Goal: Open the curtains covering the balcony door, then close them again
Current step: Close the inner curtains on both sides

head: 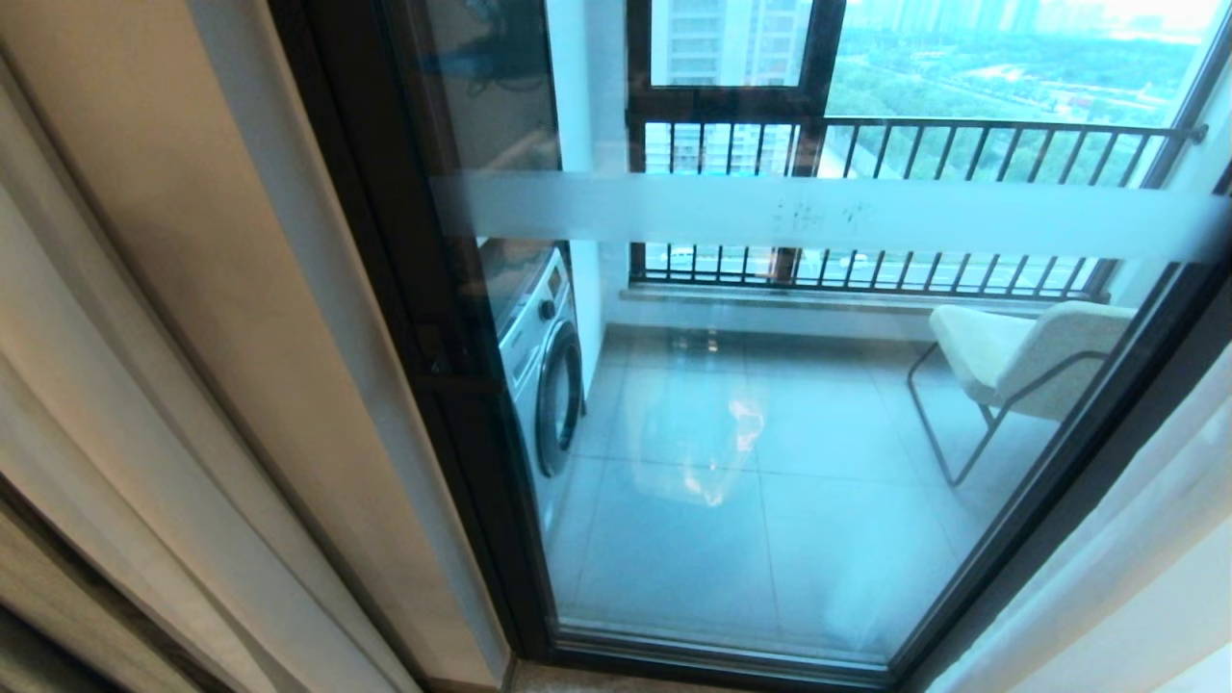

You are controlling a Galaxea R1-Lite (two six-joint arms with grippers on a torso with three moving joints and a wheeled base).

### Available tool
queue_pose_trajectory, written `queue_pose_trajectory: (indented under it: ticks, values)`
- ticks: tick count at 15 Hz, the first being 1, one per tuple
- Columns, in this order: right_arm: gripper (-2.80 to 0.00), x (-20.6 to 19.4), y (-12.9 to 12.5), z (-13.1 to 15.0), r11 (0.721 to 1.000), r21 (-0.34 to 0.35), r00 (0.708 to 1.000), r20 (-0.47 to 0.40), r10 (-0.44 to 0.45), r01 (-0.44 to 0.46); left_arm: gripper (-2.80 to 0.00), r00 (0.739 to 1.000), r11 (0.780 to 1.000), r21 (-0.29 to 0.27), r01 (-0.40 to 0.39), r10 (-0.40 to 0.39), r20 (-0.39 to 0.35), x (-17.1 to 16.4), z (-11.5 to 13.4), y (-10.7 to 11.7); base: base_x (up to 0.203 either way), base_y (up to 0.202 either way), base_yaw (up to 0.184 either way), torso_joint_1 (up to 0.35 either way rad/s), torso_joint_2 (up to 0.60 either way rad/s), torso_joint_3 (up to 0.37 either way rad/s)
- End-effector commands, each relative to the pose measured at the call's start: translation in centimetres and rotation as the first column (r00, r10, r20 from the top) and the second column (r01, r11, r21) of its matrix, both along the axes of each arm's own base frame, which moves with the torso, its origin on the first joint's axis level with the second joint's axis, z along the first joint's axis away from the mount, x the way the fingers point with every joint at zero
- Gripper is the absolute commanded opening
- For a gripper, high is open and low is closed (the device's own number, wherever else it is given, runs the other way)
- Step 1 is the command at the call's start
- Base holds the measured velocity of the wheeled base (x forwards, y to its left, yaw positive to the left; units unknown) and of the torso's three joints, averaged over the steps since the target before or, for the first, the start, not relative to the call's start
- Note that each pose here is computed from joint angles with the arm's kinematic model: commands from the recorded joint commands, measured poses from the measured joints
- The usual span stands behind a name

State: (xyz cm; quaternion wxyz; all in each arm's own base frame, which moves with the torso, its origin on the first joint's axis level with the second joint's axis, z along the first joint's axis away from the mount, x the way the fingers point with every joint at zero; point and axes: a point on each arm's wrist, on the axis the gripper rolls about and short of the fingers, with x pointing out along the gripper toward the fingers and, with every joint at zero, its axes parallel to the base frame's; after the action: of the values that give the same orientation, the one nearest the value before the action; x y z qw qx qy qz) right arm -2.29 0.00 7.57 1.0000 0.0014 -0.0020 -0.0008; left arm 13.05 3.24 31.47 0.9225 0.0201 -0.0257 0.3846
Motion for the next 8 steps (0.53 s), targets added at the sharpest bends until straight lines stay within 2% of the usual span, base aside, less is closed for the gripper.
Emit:
queue_pose_trajectory:
  ticks: [1,4,8]
  values:
    - [-2.8,0.0,0.0,0.0,1.0,0.0,1.0,-0.001,0.0,0.0,0.0,0.996,0.996,0.004,-0.087,0.087,-0.013,0.8,0.1,1.3,0.0,0.0,0.0,0.0,0.0,0.0]
    - [-2.8,0.0,0.0,0.0,1.0,0.0,1.0,-0.001,0.0,0.0,0.0,0.98,0.979,0.035,-0.201,0.201,0.016,1.6,0.4,3.3,0.0,0.0,0.0,0.0,0.0,0.0]
    - [-2.8,0.0,0.0,0.0,1.0,0.0,1.0,-0.001,0.0,0.0,0.0,0.96,0.959,0.046,-0.28,0.278,0.043,4.0,1.1,5.9,0.0,0.0,0.0,0.0,0.0,0.0]
